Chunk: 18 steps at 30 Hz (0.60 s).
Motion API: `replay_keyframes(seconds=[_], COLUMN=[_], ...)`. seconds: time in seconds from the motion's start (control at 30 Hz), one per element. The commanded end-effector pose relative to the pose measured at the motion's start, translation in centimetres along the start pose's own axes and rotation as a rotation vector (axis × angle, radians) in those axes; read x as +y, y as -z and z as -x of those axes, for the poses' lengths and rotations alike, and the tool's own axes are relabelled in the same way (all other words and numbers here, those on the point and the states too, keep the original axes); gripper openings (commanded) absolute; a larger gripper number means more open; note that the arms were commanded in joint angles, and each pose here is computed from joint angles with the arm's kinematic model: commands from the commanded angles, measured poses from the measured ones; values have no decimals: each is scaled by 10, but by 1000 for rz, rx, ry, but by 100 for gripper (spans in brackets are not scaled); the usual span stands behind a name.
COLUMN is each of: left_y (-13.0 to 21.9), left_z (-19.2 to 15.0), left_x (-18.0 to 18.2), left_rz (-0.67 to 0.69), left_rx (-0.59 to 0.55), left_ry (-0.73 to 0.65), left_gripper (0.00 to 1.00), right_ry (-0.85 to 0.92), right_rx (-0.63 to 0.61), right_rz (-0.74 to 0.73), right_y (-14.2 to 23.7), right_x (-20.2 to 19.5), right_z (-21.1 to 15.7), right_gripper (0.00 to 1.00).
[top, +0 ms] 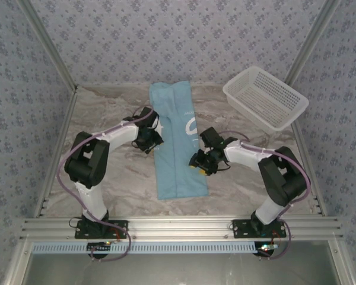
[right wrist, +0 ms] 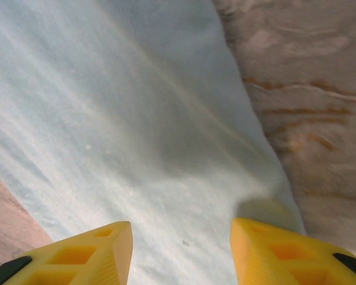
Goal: Fold and stack the t-shirts
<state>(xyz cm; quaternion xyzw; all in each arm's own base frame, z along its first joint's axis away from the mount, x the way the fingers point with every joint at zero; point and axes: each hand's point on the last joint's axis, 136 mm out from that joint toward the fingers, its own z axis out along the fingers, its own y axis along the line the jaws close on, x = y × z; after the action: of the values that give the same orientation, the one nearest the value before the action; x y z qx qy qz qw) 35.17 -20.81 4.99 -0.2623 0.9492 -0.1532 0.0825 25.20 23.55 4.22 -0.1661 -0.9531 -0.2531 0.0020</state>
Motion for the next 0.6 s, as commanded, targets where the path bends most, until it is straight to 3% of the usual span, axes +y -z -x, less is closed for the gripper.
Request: replay_keyframes(seconds=[0.0,0.27,0.4,0.57], left_y=[44,48,49,34], left_z=[-22,-163,-193,-206], left_x=[9,79,110,111], left_rz=[26,131,142,36], left_rx=[-25,284,339,387], left_ry=[-59,-99,-74,3], left_gripper=[45,47,51,53], right_ry=[-14,-1,22,16], right_rx=[-2,24,37,15], right_rz=[-1,12,-3,6], right_y=[32,57,49,39], right_x=[-6,-43,-55,-65], right_z=[-4,-29,-45,-54], right_gripper=[51,54,54,56])
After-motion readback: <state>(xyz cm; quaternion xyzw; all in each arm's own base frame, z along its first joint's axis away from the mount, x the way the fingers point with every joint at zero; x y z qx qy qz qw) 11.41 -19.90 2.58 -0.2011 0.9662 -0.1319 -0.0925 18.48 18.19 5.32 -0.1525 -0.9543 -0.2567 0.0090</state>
